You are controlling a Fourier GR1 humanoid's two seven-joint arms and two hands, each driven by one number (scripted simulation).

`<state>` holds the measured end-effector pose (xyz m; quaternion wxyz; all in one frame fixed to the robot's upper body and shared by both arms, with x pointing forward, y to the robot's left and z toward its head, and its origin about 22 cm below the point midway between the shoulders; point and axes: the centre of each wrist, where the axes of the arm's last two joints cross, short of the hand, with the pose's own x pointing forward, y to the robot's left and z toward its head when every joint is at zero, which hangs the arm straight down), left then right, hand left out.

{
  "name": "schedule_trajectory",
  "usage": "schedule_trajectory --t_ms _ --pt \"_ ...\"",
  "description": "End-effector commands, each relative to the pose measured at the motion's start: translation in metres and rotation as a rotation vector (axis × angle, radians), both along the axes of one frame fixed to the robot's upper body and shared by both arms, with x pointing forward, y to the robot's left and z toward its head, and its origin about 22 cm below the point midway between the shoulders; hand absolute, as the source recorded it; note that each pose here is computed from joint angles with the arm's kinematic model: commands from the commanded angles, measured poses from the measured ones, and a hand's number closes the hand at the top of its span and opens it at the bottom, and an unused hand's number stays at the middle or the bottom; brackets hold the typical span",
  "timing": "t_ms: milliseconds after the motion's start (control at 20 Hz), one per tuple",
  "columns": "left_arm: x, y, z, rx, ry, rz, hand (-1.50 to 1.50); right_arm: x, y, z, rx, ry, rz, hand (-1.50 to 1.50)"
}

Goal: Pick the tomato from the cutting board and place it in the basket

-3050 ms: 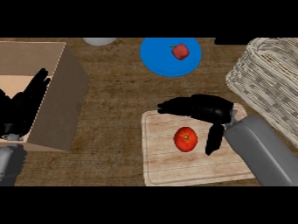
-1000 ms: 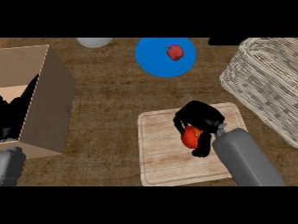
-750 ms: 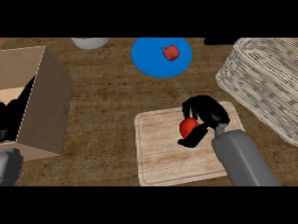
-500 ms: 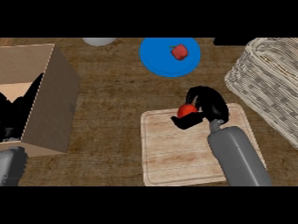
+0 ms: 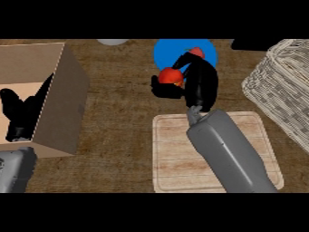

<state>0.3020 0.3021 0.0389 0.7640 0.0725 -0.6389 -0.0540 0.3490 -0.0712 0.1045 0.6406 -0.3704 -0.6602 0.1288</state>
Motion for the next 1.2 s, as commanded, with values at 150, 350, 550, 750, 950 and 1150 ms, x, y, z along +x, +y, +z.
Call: schedule_trajectory --t_ms 150,350,550,750,950,1150 --pt "-0.007 -0.004 -0.003 0.000 0.007 0.005 0.00 -0.003 0.061 0.064 -0.008 -0.115 -0.206 1.50" --pt "-0.009 0.002 0.000 0.012 0.007 0.030 0.00 0.007 0.070 0.107 -0.044 -0.110 -0.293 1.50" --pt "-0.020 0.015 -0.003 -0.004 0.017 0.043 0.00 0.019 0.062 0.130 -0.068 -0.146 -0.355 1.50" --pt "-0.004 0.017 -0.011 -0.003 -0.002 0.040 0.00 0.037 0.043 0.160 -0.091 -0.174 -0.394 1.50" --pt "-0.010 0.003 -0.007 0.014 -0.013 0.042 0.00 0.055 0.023 0.179 -0.111 -0.181 -0.486 1.50" --pt "-0.003 0.007 0.004 0.001 -0.008 0.057 0.00 0.075 -0.011 0.184 -0.204 -0.135 -0.602 1.50"
